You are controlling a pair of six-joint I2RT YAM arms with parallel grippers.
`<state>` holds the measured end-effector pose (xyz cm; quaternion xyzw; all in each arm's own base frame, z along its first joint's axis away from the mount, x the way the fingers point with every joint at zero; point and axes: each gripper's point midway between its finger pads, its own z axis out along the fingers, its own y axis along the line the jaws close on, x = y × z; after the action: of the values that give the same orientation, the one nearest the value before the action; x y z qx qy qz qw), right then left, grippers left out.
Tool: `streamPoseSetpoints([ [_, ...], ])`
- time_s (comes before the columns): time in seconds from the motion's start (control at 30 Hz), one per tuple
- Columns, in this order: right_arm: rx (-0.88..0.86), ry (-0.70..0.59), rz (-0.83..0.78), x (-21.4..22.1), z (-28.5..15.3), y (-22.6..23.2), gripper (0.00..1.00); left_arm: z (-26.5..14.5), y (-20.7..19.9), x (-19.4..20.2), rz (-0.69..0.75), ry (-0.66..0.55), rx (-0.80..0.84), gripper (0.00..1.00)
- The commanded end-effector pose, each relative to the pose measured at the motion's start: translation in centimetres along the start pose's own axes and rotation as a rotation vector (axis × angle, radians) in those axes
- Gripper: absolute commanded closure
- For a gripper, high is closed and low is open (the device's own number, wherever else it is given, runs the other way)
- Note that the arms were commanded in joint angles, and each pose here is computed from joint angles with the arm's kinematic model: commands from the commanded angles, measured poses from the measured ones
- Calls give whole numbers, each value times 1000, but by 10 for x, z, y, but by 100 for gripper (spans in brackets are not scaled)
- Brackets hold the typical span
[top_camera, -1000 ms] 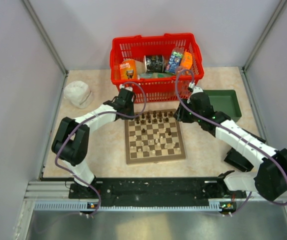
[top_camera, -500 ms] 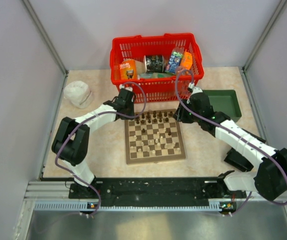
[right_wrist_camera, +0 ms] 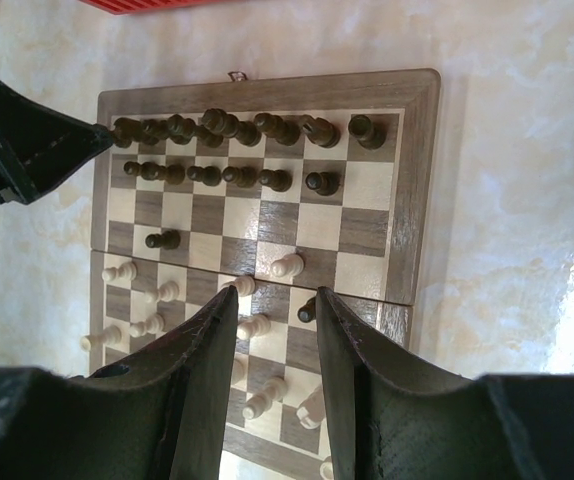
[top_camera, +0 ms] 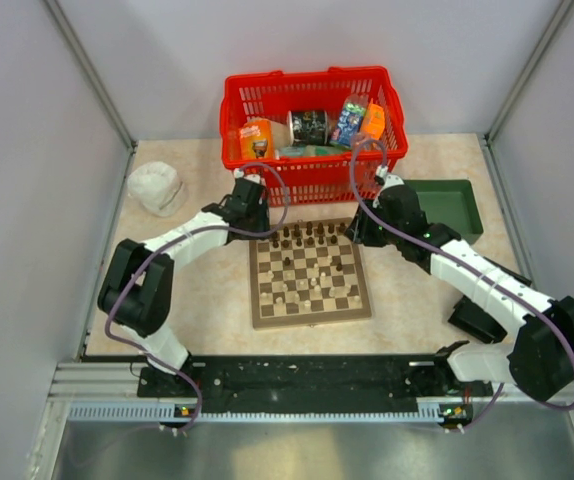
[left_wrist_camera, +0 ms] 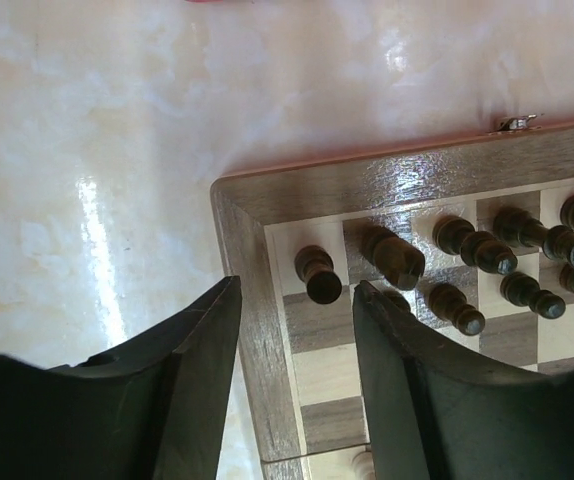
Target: Set up the chess pieces on the board
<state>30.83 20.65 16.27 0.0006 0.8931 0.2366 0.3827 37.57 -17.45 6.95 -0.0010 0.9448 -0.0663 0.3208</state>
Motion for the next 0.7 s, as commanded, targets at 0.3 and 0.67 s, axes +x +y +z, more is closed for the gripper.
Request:
streamPoseSetpoints([
  [0.3,-28,-6,5,-5,7,5,62,-71,-9,-36,-32,-232,149,40],
  [0.67,-9,13,11,1,13,1,62,-75,-64,23,23,-107,288,41],
])
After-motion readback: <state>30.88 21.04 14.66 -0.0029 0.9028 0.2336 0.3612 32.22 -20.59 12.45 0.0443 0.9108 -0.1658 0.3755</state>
